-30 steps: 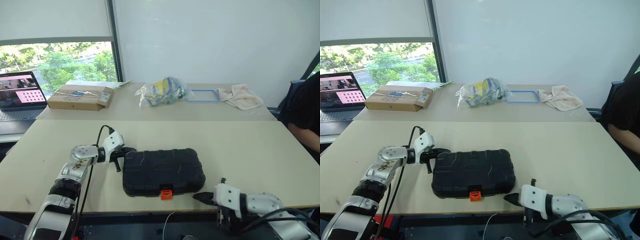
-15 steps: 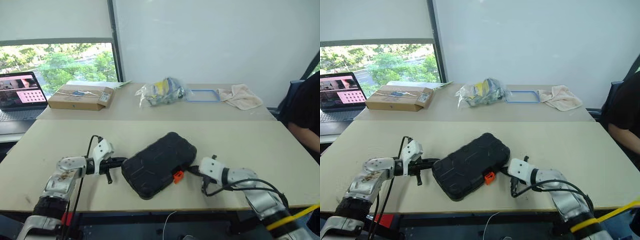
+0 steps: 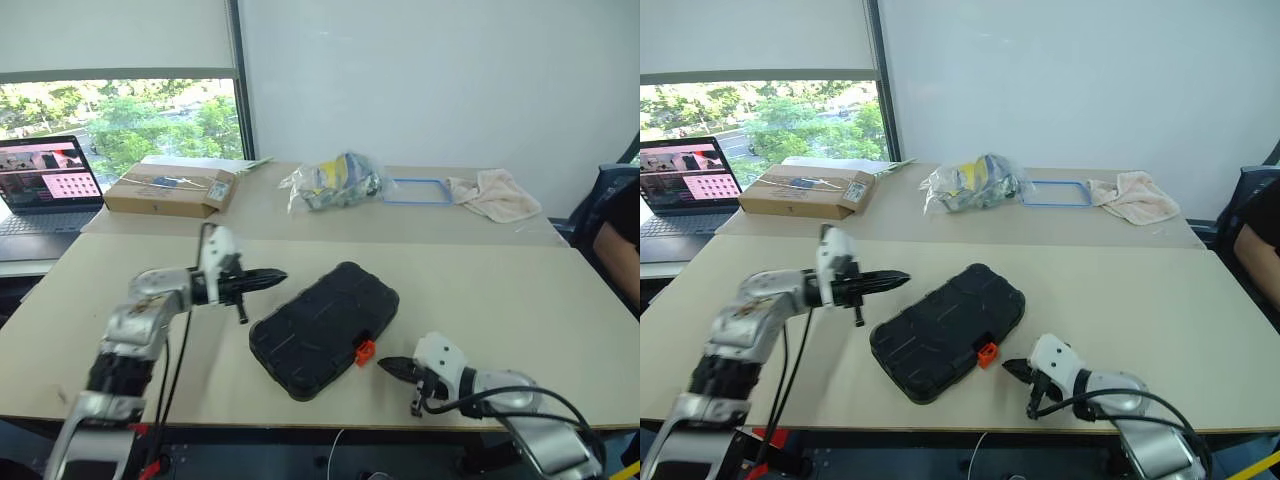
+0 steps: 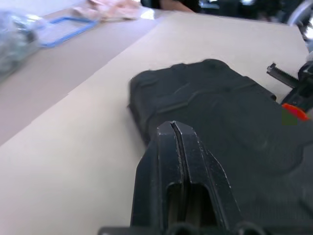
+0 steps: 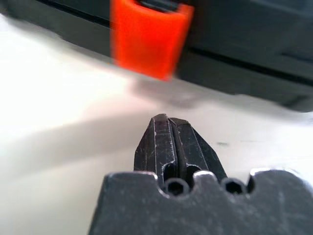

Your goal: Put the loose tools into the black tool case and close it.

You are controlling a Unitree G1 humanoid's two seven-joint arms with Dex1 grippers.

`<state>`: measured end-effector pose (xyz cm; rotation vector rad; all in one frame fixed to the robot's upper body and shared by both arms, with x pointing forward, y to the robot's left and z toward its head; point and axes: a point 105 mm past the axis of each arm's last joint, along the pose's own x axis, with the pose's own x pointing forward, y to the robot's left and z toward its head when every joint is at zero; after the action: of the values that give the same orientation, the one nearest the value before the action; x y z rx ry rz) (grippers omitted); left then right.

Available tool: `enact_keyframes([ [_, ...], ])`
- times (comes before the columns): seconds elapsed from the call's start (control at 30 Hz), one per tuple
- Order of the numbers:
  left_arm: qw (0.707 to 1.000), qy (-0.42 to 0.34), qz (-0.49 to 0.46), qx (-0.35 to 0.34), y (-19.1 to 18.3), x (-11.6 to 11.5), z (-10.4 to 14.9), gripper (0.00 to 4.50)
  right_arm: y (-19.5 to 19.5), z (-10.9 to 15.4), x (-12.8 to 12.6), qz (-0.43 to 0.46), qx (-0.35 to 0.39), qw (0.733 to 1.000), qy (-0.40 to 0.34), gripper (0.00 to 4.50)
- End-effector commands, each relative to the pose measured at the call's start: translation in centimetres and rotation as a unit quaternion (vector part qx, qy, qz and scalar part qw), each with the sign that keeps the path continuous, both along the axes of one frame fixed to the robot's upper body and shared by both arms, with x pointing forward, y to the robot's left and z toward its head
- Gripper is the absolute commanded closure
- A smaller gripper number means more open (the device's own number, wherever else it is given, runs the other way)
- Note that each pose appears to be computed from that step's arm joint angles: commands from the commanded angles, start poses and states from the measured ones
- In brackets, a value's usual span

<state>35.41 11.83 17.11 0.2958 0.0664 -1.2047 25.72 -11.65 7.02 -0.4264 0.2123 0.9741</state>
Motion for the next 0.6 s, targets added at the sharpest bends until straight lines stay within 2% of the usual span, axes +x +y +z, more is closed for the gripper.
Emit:
enact_keyframes([
  [0.03, 0.999, -0.008, -0.021, 0.027, -0.9, 0.2, -0.4, 4.50, 1.1, -1.5, -1.0, -0.001, -0.003, 0.999, 0.041, 4.48],
  [0.27, 0.997, 0.016, -0.029, 0.075, -1.9, 0.5, -2.9, 4.50, 1.8, -2.2, 0.4, -0.040, 0.014, 0.998, 0.038, 4.48],
  [0.6, 0.996, 0.032, -0.019, 0.083, -1.9, 0.8, -3.7, 4.50, 3.2, -2.7, 1.5, -0.062, 0.077, 0.995, 0.025, 4.48],
])
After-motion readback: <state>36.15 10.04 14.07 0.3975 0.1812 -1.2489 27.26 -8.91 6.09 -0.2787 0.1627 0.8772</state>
